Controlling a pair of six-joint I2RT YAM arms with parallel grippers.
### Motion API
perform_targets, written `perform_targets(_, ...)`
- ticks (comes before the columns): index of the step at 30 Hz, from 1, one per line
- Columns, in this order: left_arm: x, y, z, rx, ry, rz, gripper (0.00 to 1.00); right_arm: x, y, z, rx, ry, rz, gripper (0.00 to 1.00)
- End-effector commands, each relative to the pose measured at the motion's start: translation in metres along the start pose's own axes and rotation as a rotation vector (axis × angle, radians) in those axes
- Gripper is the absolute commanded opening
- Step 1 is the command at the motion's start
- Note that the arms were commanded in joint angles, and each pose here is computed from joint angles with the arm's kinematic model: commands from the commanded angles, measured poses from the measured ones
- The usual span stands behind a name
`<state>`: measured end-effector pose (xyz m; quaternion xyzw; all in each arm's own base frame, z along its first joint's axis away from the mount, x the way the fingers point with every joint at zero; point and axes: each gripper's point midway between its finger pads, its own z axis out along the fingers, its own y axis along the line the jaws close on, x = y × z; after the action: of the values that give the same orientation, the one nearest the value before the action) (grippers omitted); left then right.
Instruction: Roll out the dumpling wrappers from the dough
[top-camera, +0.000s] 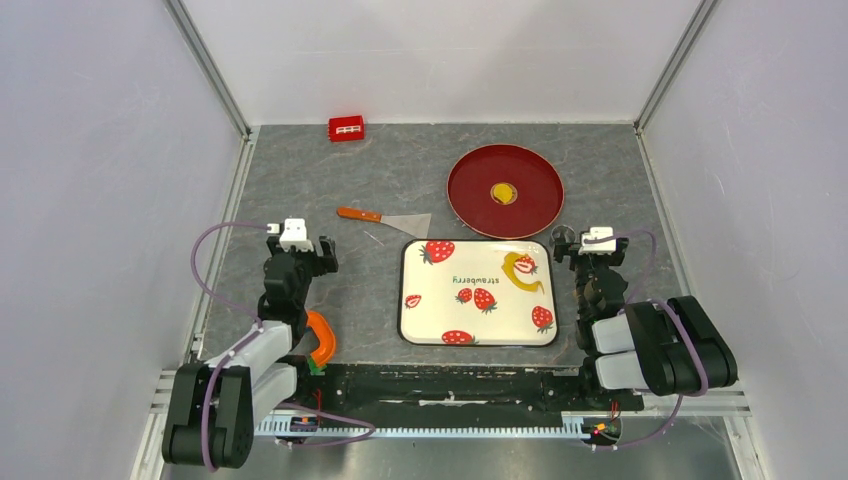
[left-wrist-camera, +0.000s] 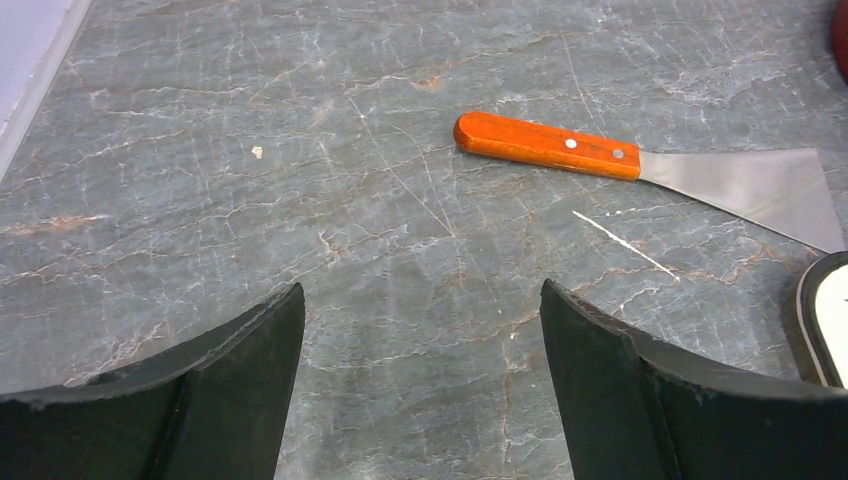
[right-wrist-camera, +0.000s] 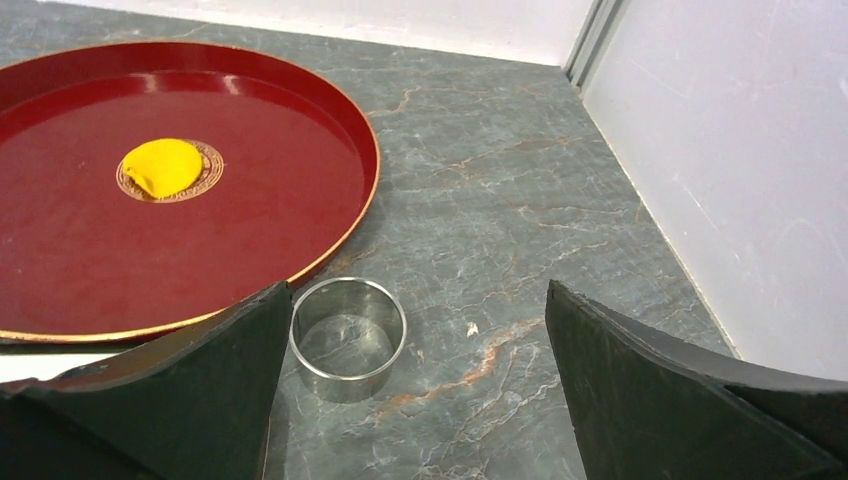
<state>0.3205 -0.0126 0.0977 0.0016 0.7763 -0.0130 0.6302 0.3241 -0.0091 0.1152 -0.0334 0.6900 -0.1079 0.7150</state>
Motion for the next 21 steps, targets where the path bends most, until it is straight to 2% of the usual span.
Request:
perform_targets(1,-0.017,0.007,0.000,-0.033,-0.073,-0.008,0.90,0.021,-0.013,-0.041,0.044,0.028,0.007,0.98)
perform_targets(5,-0.014,-0.007,0.007,0.048,-0.037,0.018,0.89,0.022,-0.014,-0.040,0.055,0.035,0.012,0.98)
perform_targets(8,-0.013,-0.005,0.009,0.035,-0.023,0.015,0.90,0.025,-0.017,-0.038,0.073,0.049,0.018,0.98)
perform_targets(12,-0.026,-0.009,0.024,0.061,-0.099,0.022,0.89,0.024,-0.017,-0.039,0.073,0.046,0.017,0.98)
perform_targets(15,-0.018,-0.011,0.039,0.075,-0.084,0.054,0.86,0.024,-0.018,-0.039,0.077,0.044,0.018,0.98)
perform_targets(18,-0.008,-0.010,0.047,0.070,-0.121,0.056,0.83,0.025,-0.019,-0.038,0.089,0.052,0.021,0.98)
perform_targets(21,-0.004,-0.010,0.056,0.072,-0.037,0.063,0.84,0.033,-0.024,-0.033,0.133,0.093,0.030,0.98)
